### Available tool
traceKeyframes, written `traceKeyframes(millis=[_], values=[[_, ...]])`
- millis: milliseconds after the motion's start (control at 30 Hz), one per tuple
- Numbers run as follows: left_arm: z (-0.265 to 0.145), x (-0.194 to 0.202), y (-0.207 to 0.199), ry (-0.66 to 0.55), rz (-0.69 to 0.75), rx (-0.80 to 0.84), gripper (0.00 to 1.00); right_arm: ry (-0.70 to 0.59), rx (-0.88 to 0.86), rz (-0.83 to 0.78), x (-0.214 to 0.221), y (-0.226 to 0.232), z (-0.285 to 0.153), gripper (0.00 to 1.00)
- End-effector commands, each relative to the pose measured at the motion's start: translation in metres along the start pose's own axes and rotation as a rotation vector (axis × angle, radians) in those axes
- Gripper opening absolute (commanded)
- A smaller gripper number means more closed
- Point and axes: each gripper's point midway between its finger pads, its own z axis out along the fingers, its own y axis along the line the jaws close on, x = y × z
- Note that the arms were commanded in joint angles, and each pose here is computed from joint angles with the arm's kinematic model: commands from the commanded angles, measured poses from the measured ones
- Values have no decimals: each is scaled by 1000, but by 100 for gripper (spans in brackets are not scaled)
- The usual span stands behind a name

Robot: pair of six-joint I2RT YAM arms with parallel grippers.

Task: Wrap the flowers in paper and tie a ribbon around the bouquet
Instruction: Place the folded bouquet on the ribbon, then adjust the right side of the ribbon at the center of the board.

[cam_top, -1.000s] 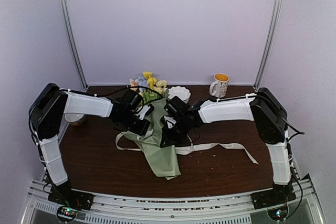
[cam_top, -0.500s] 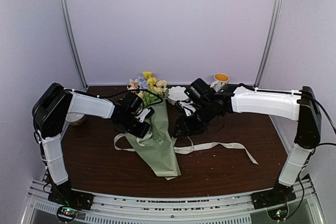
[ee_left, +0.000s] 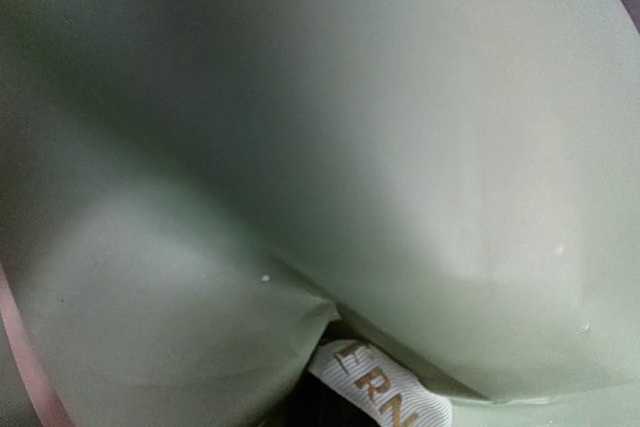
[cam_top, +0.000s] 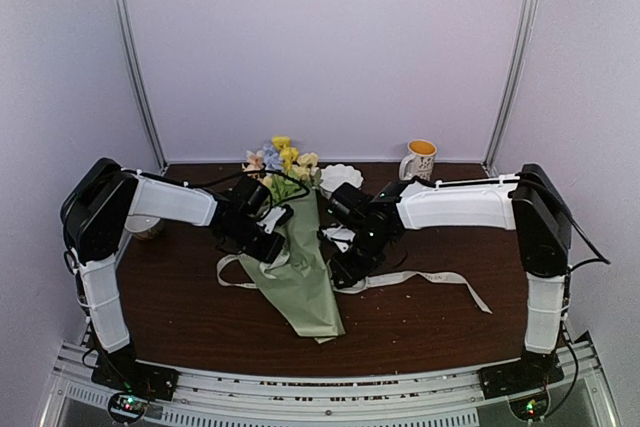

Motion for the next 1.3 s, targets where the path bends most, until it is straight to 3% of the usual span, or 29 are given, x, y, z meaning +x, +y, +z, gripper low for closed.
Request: traceKeyframes(millis=[0,167,300,500,967,1267], values=[[9,40,19,120,-25,-49,0,-7,13,-72,-8,1,4,48],[9,38,20,115,-32,-45,0,26,63,-102,-6,-1,20,47],[9,38,20,114,-31,-43,0,15,112,-94,-13,-9,23,35],[9,40,22,118,-32,-47,0,10,144,-81,-12,-16,20,0],[9,45,27,123,-39,-58,0,-193,225,52,-26,-63,-73,0],[11,48,31,130,-45,-63,0,-483,-135,8,-55,-16,-176,0]])
